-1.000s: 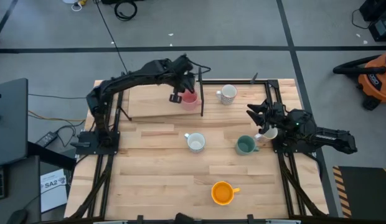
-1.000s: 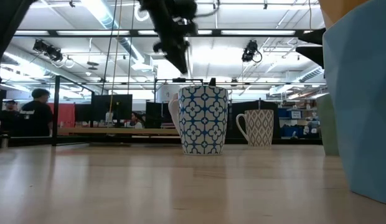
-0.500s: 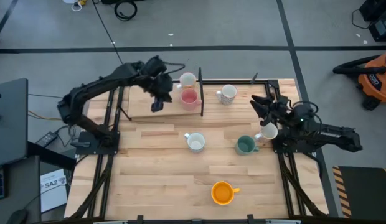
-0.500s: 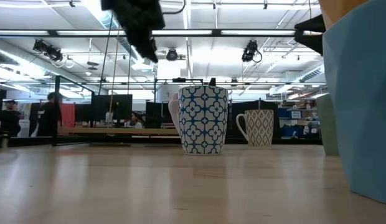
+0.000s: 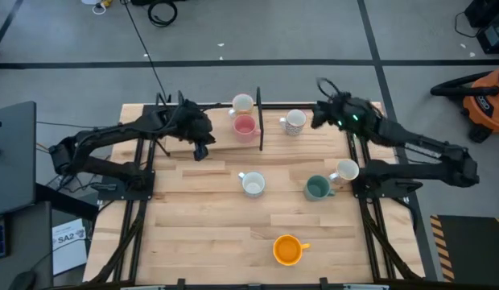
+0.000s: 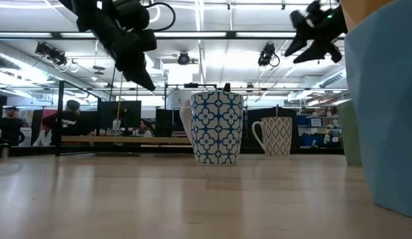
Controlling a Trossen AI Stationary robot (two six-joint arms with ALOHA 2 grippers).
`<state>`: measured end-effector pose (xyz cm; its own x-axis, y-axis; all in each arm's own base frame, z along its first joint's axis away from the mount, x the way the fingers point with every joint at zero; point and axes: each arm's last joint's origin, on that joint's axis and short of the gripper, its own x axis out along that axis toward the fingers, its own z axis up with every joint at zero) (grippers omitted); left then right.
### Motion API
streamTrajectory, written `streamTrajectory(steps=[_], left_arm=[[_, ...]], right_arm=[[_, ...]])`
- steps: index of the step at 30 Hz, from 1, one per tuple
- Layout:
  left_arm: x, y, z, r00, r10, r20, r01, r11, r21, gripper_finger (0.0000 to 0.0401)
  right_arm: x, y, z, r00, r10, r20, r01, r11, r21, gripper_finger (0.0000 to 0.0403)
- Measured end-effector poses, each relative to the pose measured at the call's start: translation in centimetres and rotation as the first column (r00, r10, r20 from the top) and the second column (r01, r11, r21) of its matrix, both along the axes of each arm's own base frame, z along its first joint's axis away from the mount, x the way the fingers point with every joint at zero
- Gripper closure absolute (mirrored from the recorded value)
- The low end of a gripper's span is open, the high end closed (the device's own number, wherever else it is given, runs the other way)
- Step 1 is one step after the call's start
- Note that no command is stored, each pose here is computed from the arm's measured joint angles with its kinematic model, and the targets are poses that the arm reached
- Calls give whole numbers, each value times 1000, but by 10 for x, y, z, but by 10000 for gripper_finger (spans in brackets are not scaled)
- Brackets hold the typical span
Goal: Place coffee mugs
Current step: Put the gray patterned mug on the shelf
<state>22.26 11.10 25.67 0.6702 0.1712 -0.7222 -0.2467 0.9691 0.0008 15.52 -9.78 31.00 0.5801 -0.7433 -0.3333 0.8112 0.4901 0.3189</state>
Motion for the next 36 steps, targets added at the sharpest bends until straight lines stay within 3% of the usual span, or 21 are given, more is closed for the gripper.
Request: streamTrajectory(steps=[6, 12, 26, 36], left_arm=[[5, -4, 2, 1000, -7, 20, 7, 999, 33, 351], [8, -5, 5, 998, -18, 55, 16, 999, 50, 351], [9, -5, 6, 998, -19, 64, 15, 998, 56, 351], [9, -5, 6, 998, -19, 63, 15, 998, 56, 351]], right_arm=[[21, -44, 5, 989, -35, -144, 67, 973, 221, 218], [33, -79, -7, 973, -24, -231, 109, 925, 363, 218], [53, -111, -62, 938, 59, -341, 145, 828, 542, 218], [61, -119, -87, 917, 93, -388, 172, 787, 593, 218]])
